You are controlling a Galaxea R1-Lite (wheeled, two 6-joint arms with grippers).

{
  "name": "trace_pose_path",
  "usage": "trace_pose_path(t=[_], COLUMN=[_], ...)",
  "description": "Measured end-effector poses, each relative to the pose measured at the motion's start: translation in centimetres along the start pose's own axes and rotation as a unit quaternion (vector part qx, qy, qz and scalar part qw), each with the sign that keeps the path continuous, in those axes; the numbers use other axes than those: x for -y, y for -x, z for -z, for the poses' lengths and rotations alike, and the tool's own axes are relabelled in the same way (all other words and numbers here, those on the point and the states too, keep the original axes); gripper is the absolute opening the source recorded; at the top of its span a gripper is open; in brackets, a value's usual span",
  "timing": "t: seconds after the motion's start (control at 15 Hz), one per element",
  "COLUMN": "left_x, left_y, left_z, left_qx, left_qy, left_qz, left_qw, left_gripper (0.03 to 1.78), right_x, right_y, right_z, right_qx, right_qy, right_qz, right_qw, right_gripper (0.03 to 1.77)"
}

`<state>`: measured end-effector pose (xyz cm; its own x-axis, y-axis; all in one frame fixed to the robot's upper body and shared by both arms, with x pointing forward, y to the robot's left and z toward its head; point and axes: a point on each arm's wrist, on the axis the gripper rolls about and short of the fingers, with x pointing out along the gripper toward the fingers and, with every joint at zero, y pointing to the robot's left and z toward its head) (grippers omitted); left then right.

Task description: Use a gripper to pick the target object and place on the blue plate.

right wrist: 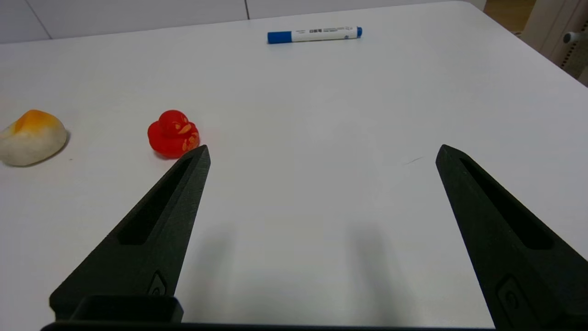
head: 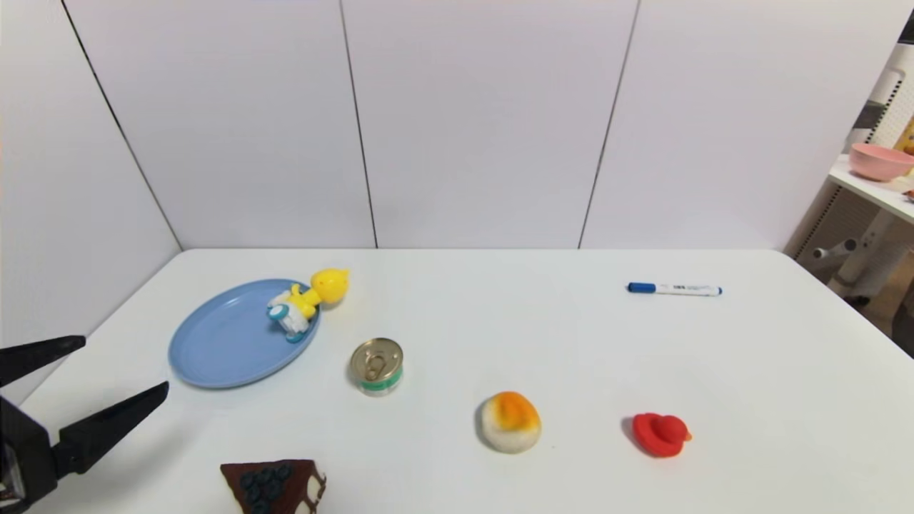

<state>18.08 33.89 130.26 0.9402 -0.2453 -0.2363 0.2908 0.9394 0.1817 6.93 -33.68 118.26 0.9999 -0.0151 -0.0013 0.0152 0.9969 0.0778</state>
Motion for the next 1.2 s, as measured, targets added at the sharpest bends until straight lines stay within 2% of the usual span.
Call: trace_pose_path(t=[0.27,0.53,0.73,0.8,0.93,1.2], left_x=[2.4,4.5,5.4,5.6,5.9,6.0], left_y=[3.1,5.4,6.6,6.9,7.2,7.5], left_z=[3.4,7.9,10.6,11.4,12.9,13.3], left_qx=[0.022,0.065,0.097,0.099,0.078,0.095], left_qy=[0.010,0.023,0.023,0.026,0.034,0.057], left_qz=[-0.044,-0.060,-0.093,-0.108,-0.125,-0.129], left_qw=[0.9987,0.9958,0.9907,0.9889,0.9885,0.9854], left_gripper=[1.69,1.69,1.69,1.69,1.69,1.69], right_x=[0.0,0.0,0.0,0.0,0.0,0.0], right_y=[0.0,0.0,0.0,0.0,0.0,0.0], right_z=[0.0,0.0,0.0,0.0,0.0,0.0], right_qx=[0.000,0.000,0.000,0.000,0.000,0.000], right_qy=[0.000,0.000,0.000,0.000,0.000,0.000], right_qz=[0.000,0.000,0.000,0.000,0.000,0.000], right_qw=[1.0000,1.0000,1.0000,1.0000,1.0000,1.0000], right_gripper=[1.70,1.70,1.70,1.70,1.70,1.70])
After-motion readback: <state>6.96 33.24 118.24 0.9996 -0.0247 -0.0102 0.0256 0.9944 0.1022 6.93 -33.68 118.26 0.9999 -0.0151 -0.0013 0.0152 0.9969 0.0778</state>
